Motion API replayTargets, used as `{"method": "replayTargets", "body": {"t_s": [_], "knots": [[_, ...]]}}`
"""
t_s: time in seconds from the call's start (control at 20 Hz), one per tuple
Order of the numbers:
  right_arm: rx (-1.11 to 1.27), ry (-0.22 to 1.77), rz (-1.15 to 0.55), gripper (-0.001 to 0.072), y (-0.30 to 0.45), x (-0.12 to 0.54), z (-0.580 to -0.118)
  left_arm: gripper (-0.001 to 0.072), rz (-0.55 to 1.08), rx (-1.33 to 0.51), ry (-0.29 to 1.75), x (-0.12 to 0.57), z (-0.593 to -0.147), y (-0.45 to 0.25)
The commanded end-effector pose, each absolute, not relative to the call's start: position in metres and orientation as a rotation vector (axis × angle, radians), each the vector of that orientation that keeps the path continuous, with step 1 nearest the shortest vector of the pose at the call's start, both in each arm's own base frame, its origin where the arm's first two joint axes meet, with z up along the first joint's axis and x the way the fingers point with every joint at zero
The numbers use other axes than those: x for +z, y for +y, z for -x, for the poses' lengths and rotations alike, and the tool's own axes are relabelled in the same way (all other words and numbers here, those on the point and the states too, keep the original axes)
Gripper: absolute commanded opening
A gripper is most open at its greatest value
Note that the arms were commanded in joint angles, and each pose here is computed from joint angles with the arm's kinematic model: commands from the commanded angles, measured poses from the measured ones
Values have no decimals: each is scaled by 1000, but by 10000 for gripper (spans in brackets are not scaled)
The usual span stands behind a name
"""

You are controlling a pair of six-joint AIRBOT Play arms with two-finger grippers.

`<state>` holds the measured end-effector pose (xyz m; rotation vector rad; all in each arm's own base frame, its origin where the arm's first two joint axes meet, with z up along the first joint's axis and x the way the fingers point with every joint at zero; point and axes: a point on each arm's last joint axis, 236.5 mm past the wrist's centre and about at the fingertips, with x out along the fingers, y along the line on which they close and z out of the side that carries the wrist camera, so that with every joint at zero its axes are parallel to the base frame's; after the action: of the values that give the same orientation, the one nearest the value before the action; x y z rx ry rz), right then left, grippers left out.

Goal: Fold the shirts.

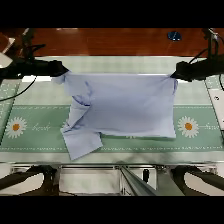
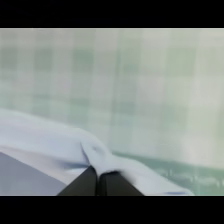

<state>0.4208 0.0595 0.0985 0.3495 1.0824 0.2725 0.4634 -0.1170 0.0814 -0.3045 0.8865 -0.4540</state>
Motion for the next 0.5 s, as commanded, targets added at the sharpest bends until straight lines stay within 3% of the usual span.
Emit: {"method": "replayTargets", "body": {"t_s": [0.0,0.15,0.2,0.25,0.3,0.45], "knots": [[263,1067,-449,20,43,68,-480,22,364,-483,950,37,-521,-132],[243,1058,-545,21,44,42,-512,32,463,-486,1001,22,-538,-141],[237,1063,-584,86,46,33,-518,170,473,-482,1013,19,-538,-142],[224,1073,-610,350,46,25,-521,517,473,-493,1041,16,-532,-143],[221,1082,-617,414,44,21,-521,510,456,-507,1088,14,-521,-140],[218,1149,-639,413,19,29,-498,510,280,-415,1340,0,-471,-71]]}}
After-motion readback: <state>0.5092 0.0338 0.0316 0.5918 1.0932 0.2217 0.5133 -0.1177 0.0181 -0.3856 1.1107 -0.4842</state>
